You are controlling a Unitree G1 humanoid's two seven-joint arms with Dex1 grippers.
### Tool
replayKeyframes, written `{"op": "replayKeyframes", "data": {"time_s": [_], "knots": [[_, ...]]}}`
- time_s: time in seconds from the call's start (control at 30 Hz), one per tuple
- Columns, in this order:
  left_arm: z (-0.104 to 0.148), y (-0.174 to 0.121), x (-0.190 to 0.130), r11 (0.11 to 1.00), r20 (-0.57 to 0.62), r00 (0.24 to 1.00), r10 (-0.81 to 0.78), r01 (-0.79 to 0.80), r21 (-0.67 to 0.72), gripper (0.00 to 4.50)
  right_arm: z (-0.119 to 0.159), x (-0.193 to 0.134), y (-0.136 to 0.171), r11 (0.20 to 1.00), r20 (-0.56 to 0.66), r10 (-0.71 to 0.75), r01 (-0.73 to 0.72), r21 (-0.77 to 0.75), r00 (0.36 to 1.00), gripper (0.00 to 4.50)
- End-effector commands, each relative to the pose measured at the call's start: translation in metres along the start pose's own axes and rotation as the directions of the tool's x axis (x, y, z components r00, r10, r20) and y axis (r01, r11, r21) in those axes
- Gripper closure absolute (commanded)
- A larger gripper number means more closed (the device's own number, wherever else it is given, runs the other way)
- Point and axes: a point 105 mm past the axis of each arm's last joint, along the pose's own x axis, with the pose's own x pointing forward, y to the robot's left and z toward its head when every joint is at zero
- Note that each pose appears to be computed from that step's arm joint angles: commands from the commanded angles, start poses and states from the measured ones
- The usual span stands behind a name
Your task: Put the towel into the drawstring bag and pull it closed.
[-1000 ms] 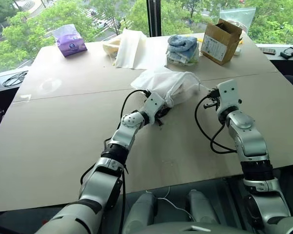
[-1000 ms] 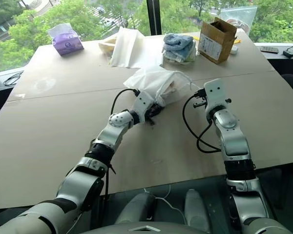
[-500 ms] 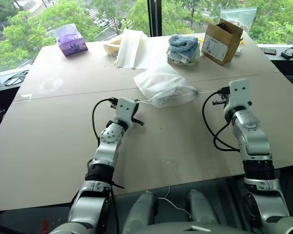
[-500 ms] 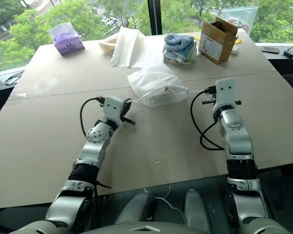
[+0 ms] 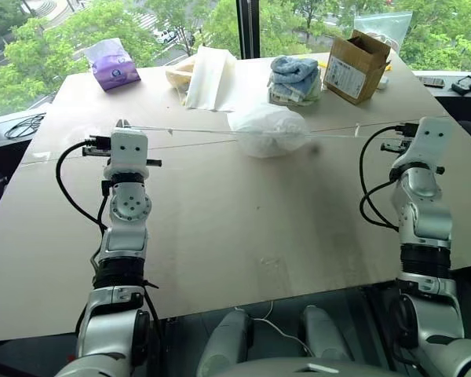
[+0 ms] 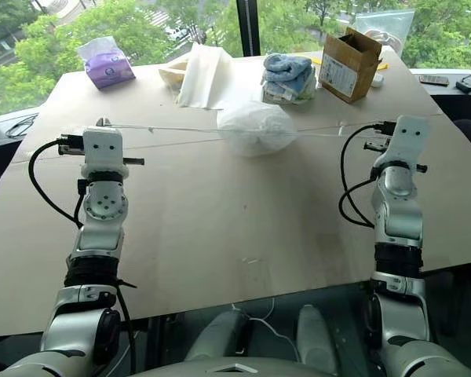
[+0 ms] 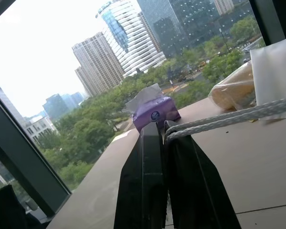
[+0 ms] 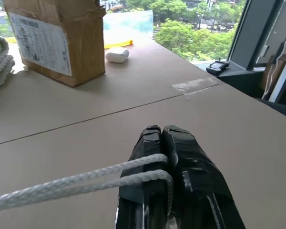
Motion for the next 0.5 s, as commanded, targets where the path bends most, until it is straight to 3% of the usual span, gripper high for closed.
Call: {"op": "replayKeyframes", "data": {"time_s": [0.03,0.23,0.33,0.4,0.43,0.5], "knots": [[-0.024,0.078,0.003,0.951,-0.115,0.944,0.31,-0.309,0.029,4.47,0.004,0.001,-0.077,0.942,-0.016,-0.327,0.327,0.079,0.945,4.5],[-0.034,0.089,-0.002,0.92,-0.17,0.904,0.392,-0.388,0.056,4.47,-0.008,-0.009,-0.102,0.864,-0.091,-0.472,0.481,0.151,0.877,4.5],[-0.035,0.089,-0.003,0.919,-0.176,0.902,0.395,-0.391,0.054,4.47,-0.009,-0.007,-0.097,0.871,-0.104,-0.45,0.461,0.169,0.887,4.5],[-0.032,0.074,0.001,0.948,-0.163,0.935,0.315,-0.319,0.002,4.47,-0.01,0.001,-0.07,0.933,-0.117,-0.293,0.31,0.183,0.949,4.5],[-0.029,0.048,0.005,0.978,-0.158,0.972,0.172,-0.188,-0.095,4.47,-0.011,0.005,-0.039,0.974,-0.121,-0.105,0.127,0.188,0.987,4.5],[-0.018,0.004,0.004,0.967,-0.097,0.993,-0.069,0.043,-0.251,4.47,-0.01,0.0,0.008,0.963,-0.107,0.175,-0.147,0.224,0.979,4.5]]}}
